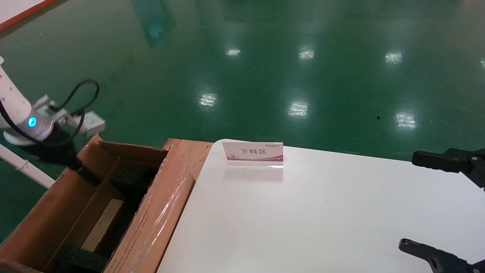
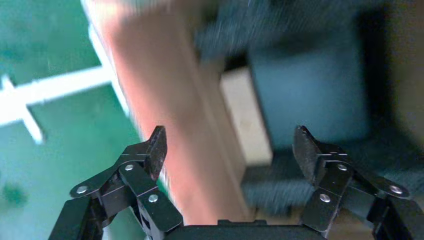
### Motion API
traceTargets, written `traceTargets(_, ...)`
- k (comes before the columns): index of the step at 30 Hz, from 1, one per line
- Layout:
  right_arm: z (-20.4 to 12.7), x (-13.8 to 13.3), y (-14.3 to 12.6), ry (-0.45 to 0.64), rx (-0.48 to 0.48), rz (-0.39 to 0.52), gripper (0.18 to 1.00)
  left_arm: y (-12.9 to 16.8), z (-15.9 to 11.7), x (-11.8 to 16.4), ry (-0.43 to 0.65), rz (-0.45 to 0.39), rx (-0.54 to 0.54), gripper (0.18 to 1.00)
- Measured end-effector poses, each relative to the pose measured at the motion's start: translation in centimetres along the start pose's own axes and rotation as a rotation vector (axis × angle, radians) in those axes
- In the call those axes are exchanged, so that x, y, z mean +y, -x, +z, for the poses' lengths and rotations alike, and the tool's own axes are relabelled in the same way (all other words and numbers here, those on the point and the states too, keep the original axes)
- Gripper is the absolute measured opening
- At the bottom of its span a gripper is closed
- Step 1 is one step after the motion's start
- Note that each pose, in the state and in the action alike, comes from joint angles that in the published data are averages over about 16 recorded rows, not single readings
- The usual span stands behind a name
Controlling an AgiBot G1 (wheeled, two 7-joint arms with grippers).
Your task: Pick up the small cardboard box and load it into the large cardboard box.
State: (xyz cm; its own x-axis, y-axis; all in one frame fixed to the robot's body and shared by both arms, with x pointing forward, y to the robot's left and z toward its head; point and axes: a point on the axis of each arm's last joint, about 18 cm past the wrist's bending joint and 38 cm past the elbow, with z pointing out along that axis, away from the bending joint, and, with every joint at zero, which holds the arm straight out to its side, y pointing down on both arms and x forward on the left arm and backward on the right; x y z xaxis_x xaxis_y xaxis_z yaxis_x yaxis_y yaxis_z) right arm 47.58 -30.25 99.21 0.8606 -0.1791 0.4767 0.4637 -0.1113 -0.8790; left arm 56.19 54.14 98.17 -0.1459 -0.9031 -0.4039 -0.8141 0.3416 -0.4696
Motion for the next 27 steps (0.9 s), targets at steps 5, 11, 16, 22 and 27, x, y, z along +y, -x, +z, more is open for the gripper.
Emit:
traceTargets(5, 0.0, 0.0, 0.0, 0.0, 0.0, 0.0, 1.001, -0.8, -2.5, -2.2, -0.151, 0.057, 0.035, 0.915)
traceTargets(11, 0.0, 0.0, 0.0, 0.0, 0.0, 0.0, 1.001, -2.0, -4.8, -4.0, -0.289, 0.11, 0.065, 0.969)
traceTargets(16, 0.0, 0.0, 0.0, 0.0, 0.0, 0.0, 1.001, -4.0, -5.5, -5.2, -0.36, 0.16, 0.115, 0.99)
traceTargets(22, 0.0, 0.0, 0.0, 0.0, 0.001, 0.001, 1.001, -7.4, -5.4, -6.8, -0.419, 0.234, 0.216, 1.0)
traceTargets(27, 0.0, 0.0, 0.0, 0.0, 0.001, 0.001, 1.001, -11.0, -5.1, -7.9, -0.47, 0.307, 0.334, 1.001)
